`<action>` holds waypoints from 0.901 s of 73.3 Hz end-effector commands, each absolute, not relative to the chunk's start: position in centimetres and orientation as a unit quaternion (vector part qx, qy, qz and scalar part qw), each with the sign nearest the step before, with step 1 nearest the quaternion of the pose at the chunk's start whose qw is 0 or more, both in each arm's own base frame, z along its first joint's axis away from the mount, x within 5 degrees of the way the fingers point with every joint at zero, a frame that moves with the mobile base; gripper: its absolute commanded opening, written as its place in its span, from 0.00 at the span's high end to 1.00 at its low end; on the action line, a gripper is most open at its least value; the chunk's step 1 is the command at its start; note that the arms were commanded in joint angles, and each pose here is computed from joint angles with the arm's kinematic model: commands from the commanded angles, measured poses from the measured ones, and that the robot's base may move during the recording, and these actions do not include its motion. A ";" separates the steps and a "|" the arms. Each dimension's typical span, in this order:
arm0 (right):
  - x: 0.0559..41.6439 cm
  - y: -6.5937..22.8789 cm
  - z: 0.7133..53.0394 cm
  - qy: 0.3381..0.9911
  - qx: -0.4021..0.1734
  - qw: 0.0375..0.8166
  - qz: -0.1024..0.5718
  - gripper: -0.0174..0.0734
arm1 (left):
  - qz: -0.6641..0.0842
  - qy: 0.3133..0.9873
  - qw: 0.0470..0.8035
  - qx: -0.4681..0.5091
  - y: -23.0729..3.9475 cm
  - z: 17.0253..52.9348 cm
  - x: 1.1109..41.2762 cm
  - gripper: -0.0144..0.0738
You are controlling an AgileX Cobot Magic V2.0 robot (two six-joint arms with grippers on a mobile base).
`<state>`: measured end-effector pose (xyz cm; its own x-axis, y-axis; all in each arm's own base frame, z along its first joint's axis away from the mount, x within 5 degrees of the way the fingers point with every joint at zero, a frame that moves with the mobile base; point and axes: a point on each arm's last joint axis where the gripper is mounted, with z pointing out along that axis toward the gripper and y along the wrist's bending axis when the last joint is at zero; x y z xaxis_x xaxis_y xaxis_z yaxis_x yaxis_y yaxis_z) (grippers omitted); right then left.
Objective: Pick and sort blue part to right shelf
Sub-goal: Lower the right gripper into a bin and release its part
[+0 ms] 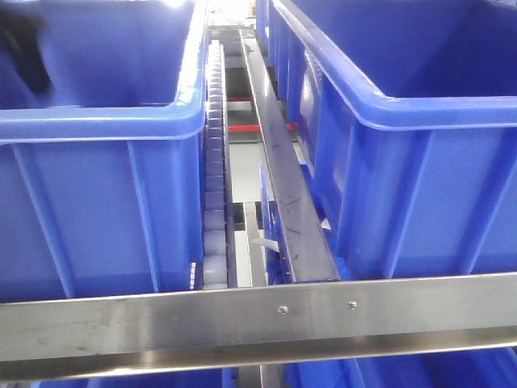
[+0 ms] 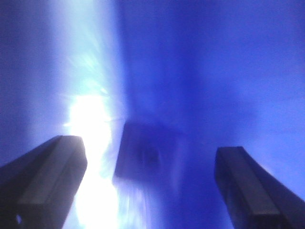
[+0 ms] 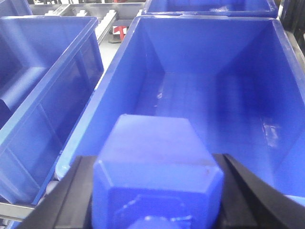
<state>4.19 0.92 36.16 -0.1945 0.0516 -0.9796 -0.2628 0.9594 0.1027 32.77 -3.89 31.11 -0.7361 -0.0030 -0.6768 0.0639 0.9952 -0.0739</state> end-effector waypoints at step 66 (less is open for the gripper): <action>29.5 5.2 38.8 0.899 -0.039 0.436 0.009 0.58 | -0.076 0.761 0.644 0.015 -1.2 36.7 8.3 0.58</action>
